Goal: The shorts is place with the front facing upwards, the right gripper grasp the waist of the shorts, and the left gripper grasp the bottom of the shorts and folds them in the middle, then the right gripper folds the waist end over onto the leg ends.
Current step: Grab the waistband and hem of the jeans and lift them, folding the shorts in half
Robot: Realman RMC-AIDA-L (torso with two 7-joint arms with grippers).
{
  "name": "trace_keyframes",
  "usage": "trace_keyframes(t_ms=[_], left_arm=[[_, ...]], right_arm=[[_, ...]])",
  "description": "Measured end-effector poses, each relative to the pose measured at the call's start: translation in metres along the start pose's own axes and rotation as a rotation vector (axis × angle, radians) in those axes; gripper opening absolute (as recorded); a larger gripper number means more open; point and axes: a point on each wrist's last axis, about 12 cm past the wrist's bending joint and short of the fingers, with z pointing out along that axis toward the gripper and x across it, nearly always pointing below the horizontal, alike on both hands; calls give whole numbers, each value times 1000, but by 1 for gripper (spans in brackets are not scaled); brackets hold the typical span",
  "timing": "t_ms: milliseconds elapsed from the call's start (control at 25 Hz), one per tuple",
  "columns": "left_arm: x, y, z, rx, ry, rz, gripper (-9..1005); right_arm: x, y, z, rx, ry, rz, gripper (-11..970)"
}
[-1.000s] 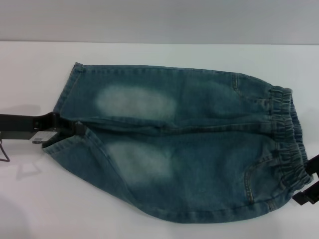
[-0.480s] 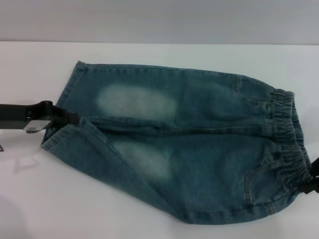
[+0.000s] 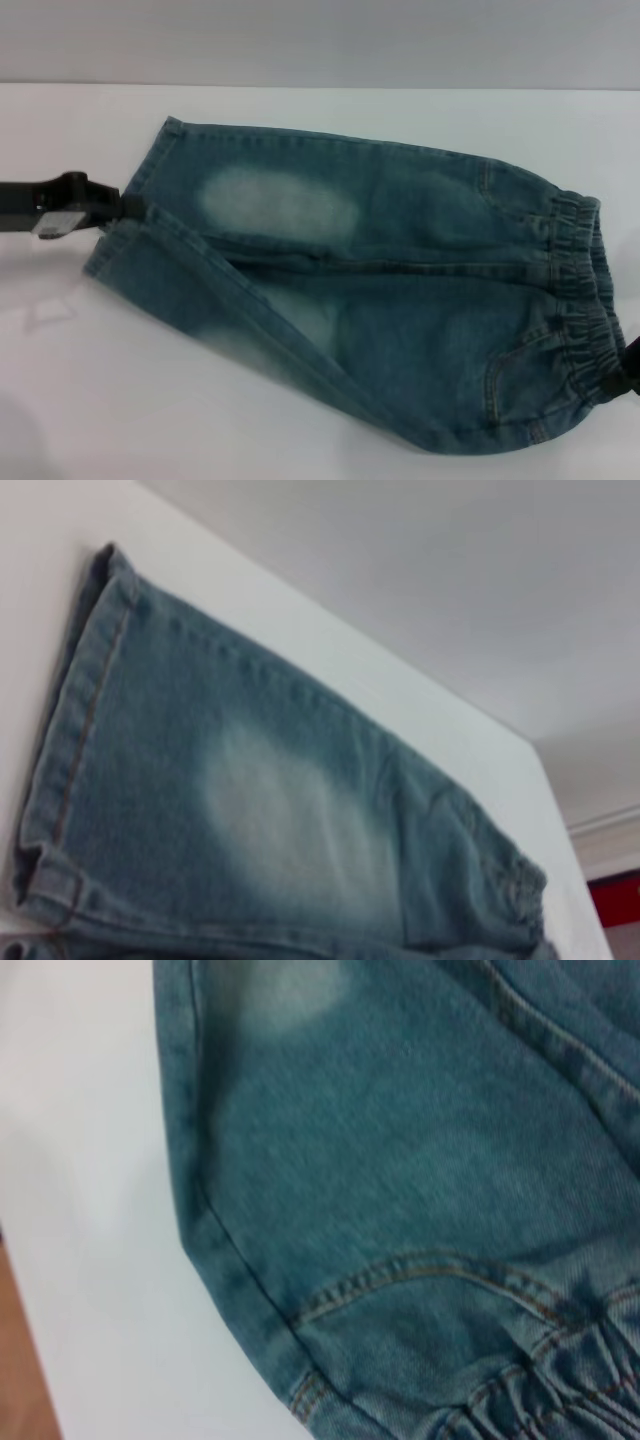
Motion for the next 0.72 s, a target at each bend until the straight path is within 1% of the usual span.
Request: trace_keyframes(t_ms=[200, 360, 400, 440, 600, 720], left_arm=[[-4, -2, -6, 24, -35, 3, 129], [-5, -3, -8, 31, -38, 2, 131], [-5, -3, -8, 32, -40, 2, 132], [-5, -3, -7, 33, -44, 2, 132], [-10, -3, -7, 30, -78, 0, 135], [-18, -4, -4, 28, -150, -2, 136]], right_arm=[[22, 4, -10, -27, -145, 31, 4], [50, 6, -19, -12, -322, 96, 5], [63, 9, -22, -4, -406, 121, 5], [63, 9, -22, -4, -406, 121, 5], [86, 12, -27, 43, -551, 191, 5], [101, 13, -27, 98, -654, 247, 5]])
